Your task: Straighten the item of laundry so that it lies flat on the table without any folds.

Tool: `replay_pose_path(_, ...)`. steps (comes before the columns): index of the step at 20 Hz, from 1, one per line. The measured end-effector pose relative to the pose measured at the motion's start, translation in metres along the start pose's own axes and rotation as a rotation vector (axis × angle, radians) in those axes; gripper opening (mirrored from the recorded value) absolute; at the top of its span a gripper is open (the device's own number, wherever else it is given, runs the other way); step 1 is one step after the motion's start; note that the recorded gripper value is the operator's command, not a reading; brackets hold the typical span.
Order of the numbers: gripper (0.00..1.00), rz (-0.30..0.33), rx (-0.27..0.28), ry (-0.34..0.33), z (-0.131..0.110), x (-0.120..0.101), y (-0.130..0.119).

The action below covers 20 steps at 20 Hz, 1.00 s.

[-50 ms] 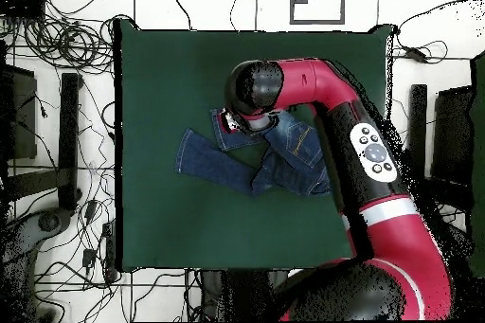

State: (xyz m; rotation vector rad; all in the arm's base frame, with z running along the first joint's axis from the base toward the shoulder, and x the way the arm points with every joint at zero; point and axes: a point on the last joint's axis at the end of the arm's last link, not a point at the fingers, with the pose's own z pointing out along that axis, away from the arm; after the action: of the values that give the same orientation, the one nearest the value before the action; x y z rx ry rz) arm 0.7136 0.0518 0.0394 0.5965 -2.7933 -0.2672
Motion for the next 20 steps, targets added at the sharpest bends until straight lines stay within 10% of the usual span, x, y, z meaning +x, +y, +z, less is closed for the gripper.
replay_pose_path(20, 1.0, 0.04, 0.096, -0.098, 0.03, -0.001, -0.018)
